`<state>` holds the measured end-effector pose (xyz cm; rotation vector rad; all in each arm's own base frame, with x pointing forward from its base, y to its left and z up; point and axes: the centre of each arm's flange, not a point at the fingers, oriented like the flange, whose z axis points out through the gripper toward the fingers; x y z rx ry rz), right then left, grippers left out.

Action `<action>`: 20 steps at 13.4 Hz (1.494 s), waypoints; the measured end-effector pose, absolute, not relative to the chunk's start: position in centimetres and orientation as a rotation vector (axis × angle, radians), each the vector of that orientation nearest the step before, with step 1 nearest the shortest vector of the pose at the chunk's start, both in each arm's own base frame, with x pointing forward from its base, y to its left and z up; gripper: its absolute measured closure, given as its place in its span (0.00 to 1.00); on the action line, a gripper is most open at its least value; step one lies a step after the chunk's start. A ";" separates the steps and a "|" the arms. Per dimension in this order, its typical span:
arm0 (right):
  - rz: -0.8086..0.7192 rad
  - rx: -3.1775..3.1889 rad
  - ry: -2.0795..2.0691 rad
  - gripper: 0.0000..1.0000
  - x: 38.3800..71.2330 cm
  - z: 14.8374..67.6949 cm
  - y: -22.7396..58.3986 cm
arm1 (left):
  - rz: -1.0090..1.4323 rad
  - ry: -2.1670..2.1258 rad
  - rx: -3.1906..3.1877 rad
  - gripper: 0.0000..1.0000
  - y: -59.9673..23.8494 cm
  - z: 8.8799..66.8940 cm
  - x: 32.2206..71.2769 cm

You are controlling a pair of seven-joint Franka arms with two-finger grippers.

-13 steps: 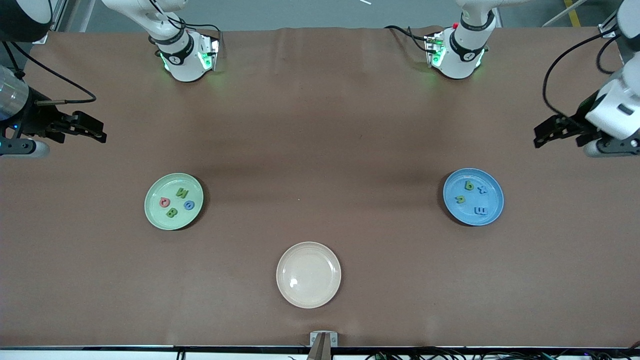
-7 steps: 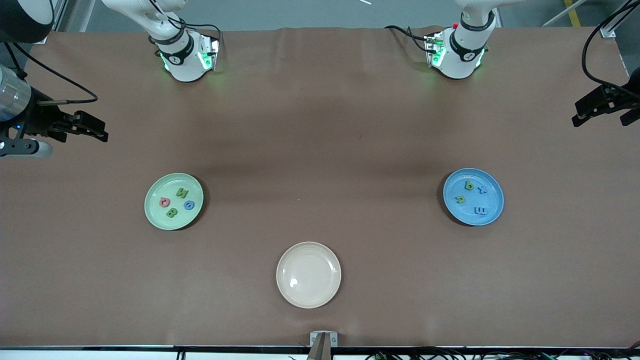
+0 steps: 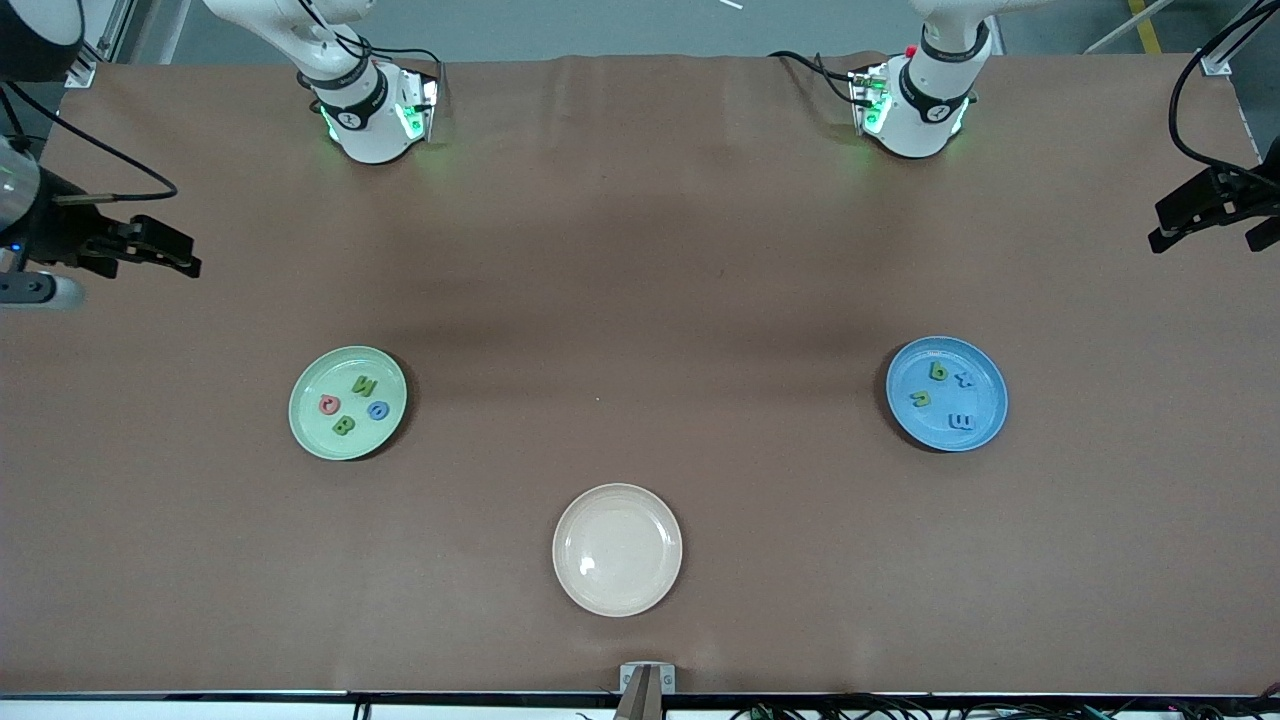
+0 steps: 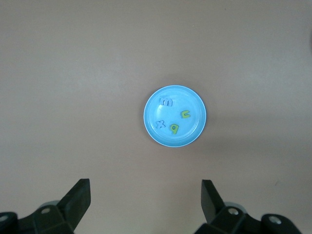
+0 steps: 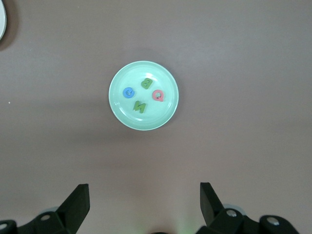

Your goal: Sort upper and lower case letters into plates

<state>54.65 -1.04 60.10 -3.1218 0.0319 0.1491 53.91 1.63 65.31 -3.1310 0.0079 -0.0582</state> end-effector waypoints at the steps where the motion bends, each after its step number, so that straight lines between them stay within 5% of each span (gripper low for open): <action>1: 0.147 -3.121 0.035 0.00 54.5 60.4 -1.5 | -0.058 0.010 -3.132 0.00 1.6 65.3 54.1; 7: 0.122 -3.122 0.030 0.00 53.7 63.7 -1.4 | -0.067 0.030 -3.132 0.00 0.9 65.5 54.3; 20: 0.172 -3.120 0.003 0.00 53.9 62.4 -0.5 | -0.070 0.025 -3.156 0.00 0.9 65.5 54.3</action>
